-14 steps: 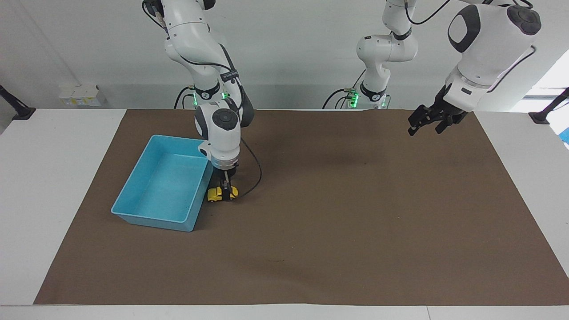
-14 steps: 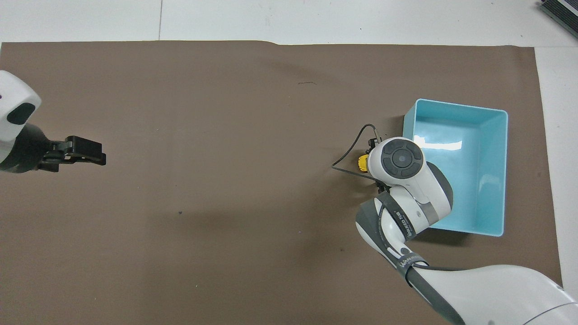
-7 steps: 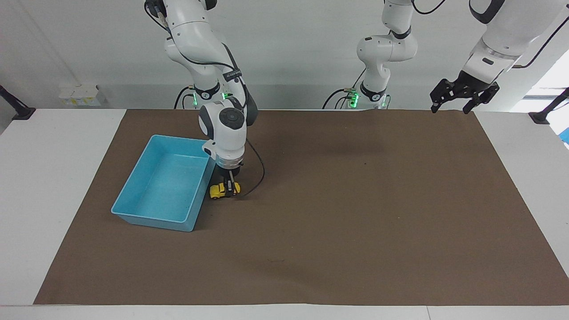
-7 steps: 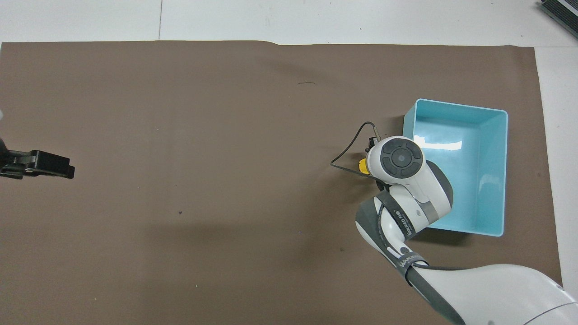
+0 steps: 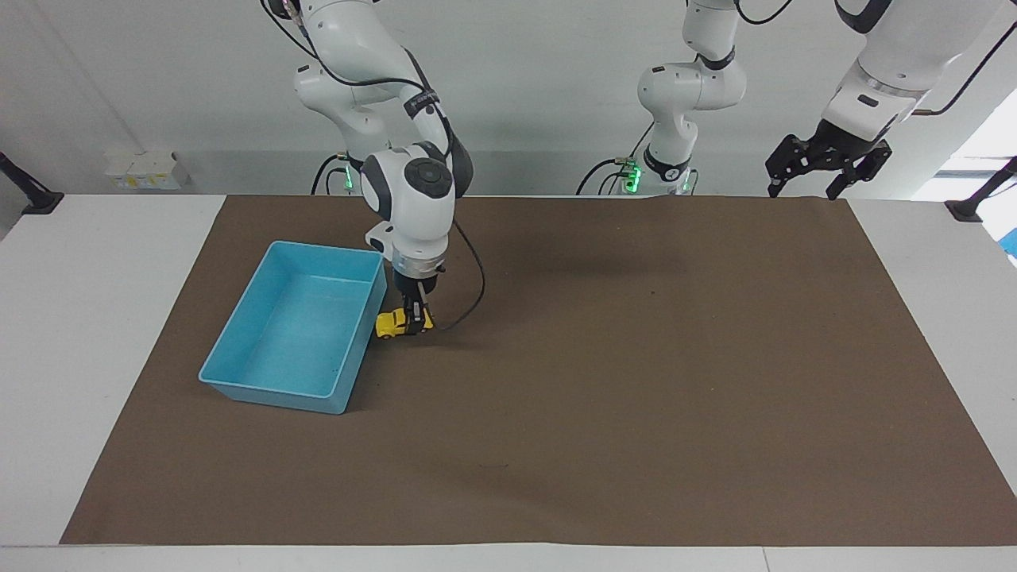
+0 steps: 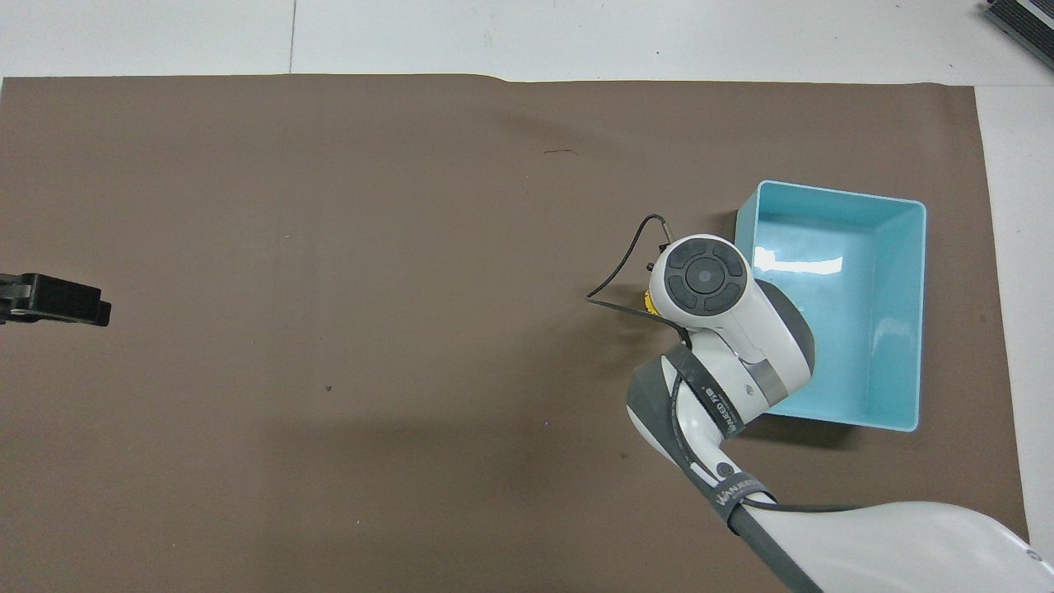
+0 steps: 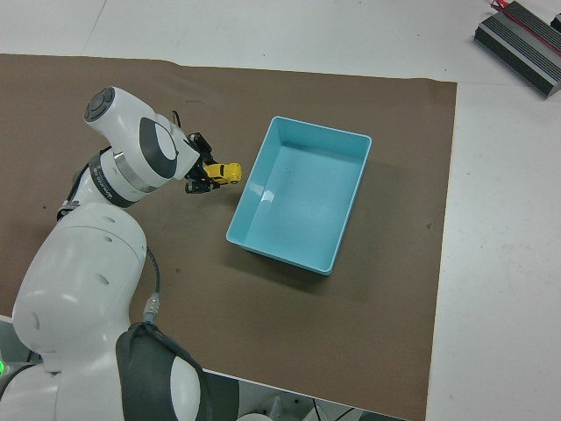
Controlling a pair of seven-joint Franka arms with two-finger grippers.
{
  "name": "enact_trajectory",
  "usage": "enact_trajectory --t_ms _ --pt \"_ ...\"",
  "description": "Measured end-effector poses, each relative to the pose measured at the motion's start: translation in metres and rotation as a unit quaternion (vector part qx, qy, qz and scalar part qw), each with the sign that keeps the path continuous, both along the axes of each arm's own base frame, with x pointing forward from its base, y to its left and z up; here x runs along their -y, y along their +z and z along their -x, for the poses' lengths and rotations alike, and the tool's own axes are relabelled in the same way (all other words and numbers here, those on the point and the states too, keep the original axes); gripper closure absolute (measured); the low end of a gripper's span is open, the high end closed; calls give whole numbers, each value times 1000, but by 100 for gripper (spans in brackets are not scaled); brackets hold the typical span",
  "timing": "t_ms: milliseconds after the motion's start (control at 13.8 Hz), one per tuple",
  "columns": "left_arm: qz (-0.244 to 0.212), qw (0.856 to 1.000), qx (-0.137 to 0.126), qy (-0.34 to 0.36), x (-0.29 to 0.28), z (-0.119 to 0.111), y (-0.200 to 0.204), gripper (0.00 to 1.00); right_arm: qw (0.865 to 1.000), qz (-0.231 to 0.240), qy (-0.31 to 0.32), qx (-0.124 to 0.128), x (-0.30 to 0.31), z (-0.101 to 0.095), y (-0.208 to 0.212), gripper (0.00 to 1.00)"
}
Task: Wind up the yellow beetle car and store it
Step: 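Grasp the yellow toy car with the right gripper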
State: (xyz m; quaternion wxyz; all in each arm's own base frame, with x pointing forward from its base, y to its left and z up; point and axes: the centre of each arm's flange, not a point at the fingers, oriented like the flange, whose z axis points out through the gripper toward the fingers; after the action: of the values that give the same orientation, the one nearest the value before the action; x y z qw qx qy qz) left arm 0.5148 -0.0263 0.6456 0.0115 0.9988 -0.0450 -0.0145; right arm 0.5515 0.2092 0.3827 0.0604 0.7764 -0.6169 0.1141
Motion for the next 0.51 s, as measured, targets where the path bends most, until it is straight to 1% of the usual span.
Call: enact_trajectory --t_ms 145,289,506 --pt "2 1000 10 0 0 0 9 0 999 -11 30 -4 4 9 35 51" --pt "6 1000 16 7 1 0 16 0 997 -24 75 -15 21 13 65 51" --pt "7 1000 21 10 2 0 21 0 989 -37 139 -33 53 10 81 51"
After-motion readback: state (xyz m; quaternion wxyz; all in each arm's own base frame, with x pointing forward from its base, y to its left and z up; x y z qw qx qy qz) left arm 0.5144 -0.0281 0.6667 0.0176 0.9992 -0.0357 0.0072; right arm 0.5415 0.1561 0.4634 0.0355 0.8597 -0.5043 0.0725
